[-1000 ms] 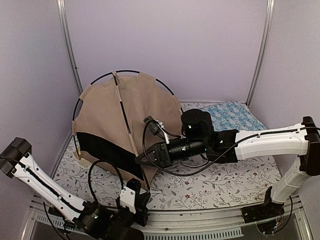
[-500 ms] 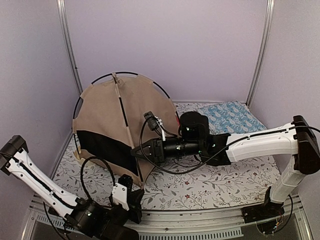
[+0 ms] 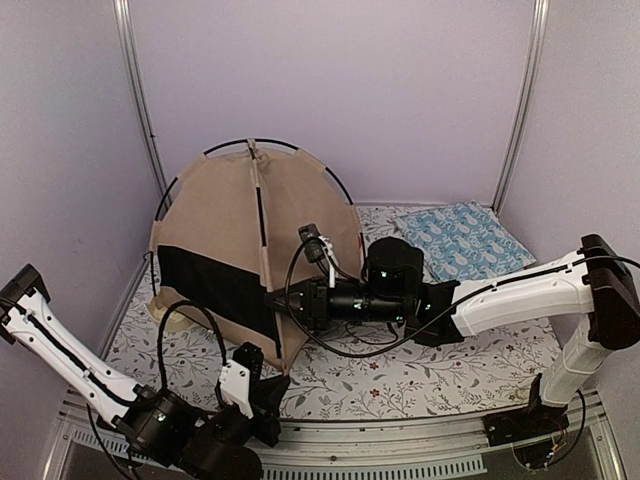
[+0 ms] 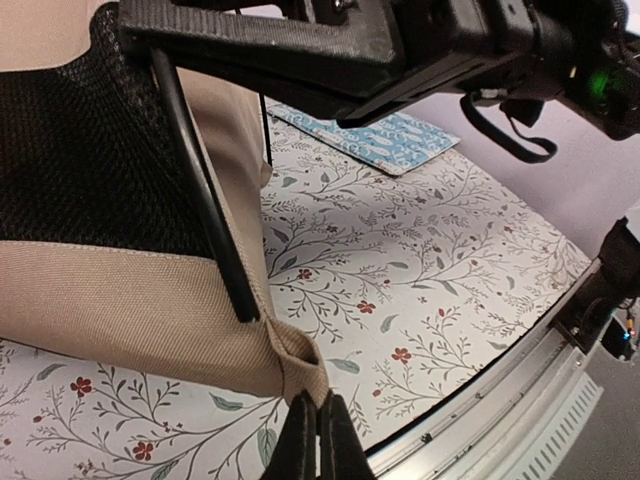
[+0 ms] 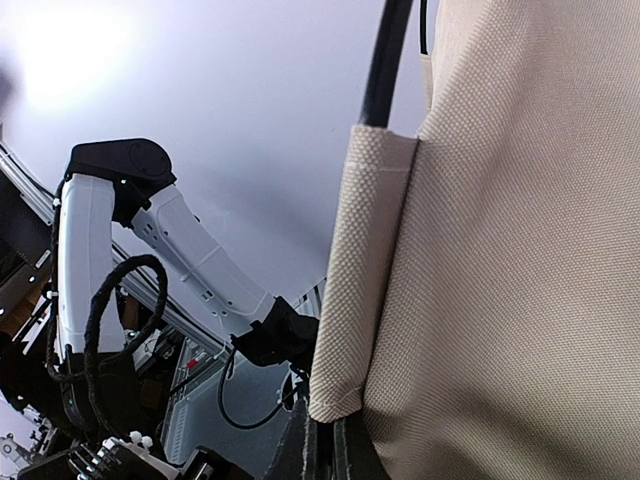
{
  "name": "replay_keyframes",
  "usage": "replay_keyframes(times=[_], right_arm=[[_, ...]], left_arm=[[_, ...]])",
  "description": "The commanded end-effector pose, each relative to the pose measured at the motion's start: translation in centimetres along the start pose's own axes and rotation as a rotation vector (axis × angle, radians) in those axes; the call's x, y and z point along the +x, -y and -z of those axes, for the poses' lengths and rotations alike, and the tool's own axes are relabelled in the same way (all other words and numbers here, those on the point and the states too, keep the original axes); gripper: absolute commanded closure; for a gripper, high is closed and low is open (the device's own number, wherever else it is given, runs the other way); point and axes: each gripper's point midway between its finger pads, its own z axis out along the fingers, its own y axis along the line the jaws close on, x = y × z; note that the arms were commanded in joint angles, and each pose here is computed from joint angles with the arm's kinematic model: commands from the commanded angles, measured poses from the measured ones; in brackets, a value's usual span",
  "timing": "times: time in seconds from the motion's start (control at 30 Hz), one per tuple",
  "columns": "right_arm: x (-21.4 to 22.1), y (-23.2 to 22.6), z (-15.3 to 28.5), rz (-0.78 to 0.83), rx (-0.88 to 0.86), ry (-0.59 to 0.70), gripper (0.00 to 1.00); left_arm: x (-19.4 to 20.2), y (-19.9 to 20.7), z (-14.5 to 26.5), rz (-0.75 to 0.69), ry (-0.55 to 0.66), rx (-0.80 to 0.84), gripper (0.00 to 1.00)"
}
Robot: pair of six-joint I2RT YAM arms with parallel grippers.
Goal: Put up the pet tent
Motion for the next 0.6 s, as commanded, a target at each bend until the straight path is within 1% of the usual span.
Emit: replay_keyframes(times=[0.0,0.13,0.37,0.57], right_arm=[[-2.6,1.4,0.7,0.041,0.069,0.133,1.00],[-2.4,1.2,0.9,0.035,0.063,0.130,1.00],[-2.9,0.2,0.7,0.024,0.036,0.121,1.00],[-2.4,-0.4,0.4,0.018,0.012,0.099,1.00]], left_arm=[[-0.1,1.5,1.5,0.062,-0.030,0.094,1.00],[-0.2,1.1,1.4,0.075,-0.030,0.098,1.00],[0.7,0.4,1.2,0.073,-0.060,0.082,1.00],[0.3,0.0,1.2,0.080,-0.055,0.075,1.00]])
